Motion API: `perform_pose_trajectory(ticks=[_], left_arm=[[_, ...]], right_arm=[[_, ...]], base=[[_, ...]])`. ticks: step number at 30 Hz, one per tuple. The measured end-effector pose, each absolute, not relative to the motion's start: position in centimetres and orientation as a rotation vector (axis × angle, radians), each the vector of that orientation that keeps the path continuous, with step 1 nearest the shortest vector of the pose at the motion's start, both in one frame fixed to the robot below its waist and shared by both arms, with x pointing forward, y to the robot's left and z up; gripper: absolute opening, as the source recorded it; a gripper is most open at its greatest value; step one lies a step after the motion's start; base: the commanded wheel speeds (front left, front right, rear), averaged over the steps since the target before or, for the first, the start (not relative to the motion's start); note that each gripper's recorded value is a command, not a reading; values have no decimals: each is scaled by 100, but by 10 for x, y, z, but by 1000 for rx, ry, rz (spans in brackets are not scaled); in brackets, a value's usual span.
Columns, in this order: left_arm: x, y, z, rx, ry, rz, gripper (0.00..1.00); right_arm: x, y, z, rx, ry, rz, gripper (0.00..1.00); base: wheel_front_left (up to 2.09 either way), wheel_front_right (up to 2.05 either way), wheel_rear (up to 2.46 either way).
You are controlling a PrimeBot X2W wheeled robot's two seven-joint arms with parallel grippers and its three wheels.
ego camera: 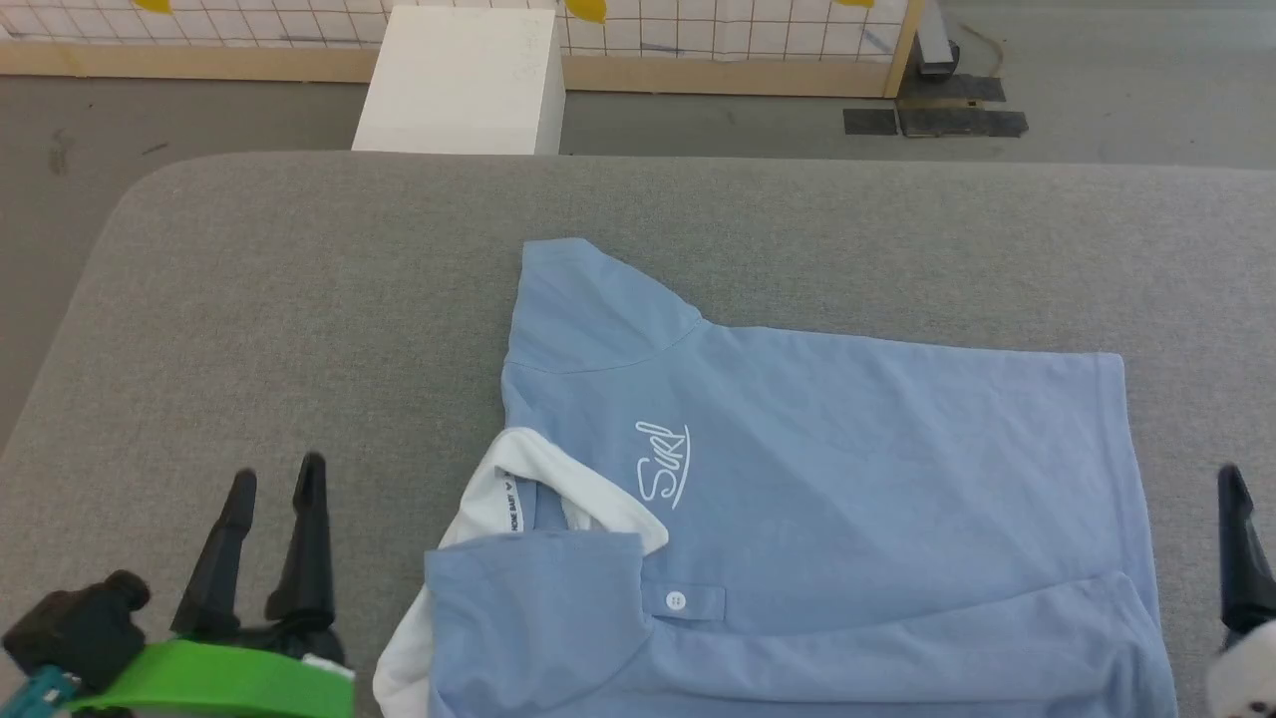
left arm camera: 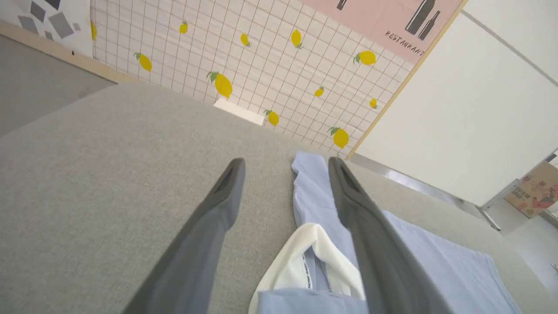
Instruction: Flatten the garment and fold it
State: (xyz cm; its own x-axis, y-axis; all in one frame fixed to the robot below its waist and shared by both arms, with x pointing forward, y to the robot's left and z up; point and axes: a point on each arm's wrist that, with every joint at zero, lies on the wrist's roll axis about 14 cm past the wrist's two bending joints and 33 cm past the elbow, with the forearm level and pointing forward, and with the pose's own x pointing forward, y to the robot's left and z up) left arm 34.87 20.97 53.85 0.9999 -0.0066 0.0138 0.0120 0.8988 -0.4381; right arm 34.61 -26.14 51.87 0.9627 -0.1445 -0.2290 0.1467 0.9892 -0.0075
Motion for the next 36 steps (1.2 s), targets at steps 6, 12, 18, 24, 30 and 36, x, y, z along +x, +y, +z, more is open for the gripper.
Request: perform_pose_trajectory(ticks=[6, 12, 18, 24, 30, 36], left_arm=[[350, 177, 533, -287, -137, -65, 100], [347, 164, 511, -275, -79, -79, 100], [361, 170, 526, -237, -113, -95, 100], [413, 170, 564, -118, -67, -225, 100], [473, 165, 587, -84, 39, -311, 100], [523, 150, 574, -114, 209, -390, 100]], right_arm=[[360, -226, 534, -73, 51, -54, 100], [357, -222, 514, -35, 75, -44, 100], [356, -225, 509, -20, 77, -53, 100], [361, -229, 503, -34, 87, -62, 100], [373, -227, 495, -41, 106, -55, 100], [395, -221, 485, -42, 120, -39, 100]], base=[[0, 0, 0], [0, 0, 0], [0, 0, 0], [0, 0, 0], [0, 0, 0], [0, 0, 0]])
